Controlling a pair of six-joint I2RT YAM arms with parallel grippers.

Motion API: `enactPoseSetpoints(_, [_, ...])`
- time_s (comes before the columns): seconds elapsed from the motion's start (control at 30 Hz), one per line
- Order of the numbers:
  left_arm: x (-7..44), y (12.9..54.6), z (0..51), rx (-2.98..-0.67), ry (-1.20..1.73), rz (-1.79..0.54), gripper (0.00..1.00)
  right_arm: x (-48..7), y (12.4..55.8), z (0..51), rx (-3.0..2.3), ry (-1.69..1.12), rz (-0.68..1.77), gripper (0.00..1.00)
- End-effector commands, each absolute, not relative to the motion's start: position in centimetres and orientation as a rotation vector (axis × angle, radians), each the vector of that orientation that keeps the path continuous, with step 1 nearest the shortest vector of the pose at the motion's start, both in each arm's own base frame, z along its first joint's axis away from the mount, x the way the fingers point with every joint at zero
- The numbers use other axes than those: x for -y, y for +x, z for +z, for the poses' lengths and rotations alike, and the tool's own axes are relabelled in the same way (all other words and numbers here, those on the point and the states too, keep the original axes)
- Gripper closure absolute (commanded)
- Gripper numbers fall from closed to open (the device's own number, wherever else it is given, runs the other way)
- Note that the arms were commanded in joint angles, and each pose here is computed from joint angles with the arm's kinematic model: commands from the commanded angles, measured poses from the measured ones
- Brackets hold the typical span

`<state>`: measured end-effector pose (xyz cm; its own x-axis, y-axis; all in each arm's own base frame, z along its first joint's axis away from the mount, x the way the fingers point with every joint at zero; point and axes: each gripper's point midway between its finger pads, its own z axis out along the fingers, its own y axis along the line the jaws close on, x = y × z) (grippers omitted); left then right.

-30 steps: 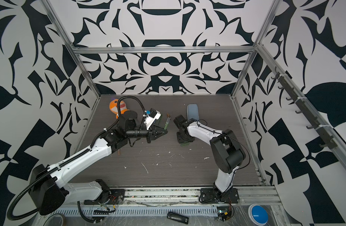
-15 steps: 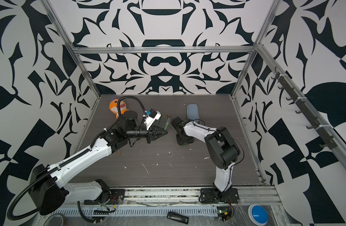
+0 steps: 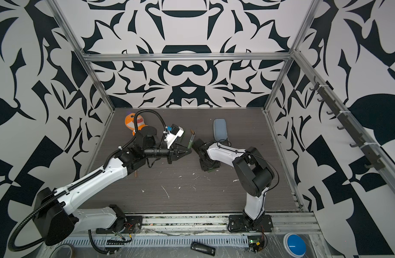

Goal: Insert the pens into the pen caps
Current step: 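Align the right gripper around the green cap and close on it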

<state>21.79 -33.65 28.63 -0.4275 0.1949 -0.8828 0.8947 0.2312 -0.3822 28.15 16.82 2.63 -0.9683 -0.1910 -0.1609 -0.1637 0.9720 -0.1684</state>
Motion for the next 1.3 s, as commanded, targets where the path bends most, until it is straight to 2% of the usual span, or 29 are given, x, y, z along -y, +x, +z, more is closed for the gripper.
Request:
enactPoseSetpoints(0.0, [33.9, 21.5, 29.7, -1.755, 1.024, -1.259, 0.97, -16.1, 27.6, 4.1, -2.926, -0.254, -0.235, 0.54])
enactPoseSetpoints(0.37, [34.0, 21.5, 29.4, -1.763, 1.024, -1.258, 0.97, -15.2, 25.0, 3.0, -2.981, -0.321, -0.233, 0.53])
enactPoseSetpoints(0.5, [34.0, 21.5, 29.3, -1.765, 1.026, -1.258, 0.97, -16.4, 25.5, 5.3, -2.927, -0.282, -0.109, 0.53])
enactPoseSetpoints(0.7, [34.0, 21.5, 29.5, -1.760, 1.026, -1.259, 0.97, -17.7, 26.8, 8.0, -2.860, -0.264, -0.061, 0.53])
enactPoseSetpoints(1.0, [34.0, 21.6, 29.4, -1.762, 1.025, -1.257, 0.97, -17.8, 29.5, 5.8, -2.848, -0.193, -0.217, 0.52])
enactPoseSetpoints(1.27, [34.0, 21.5, 29.6, -1.760, 1.028, -1.265, 0.97, -18.2, 27.2, 5.3, -2.880, -0.276, -0.311, 0.52])
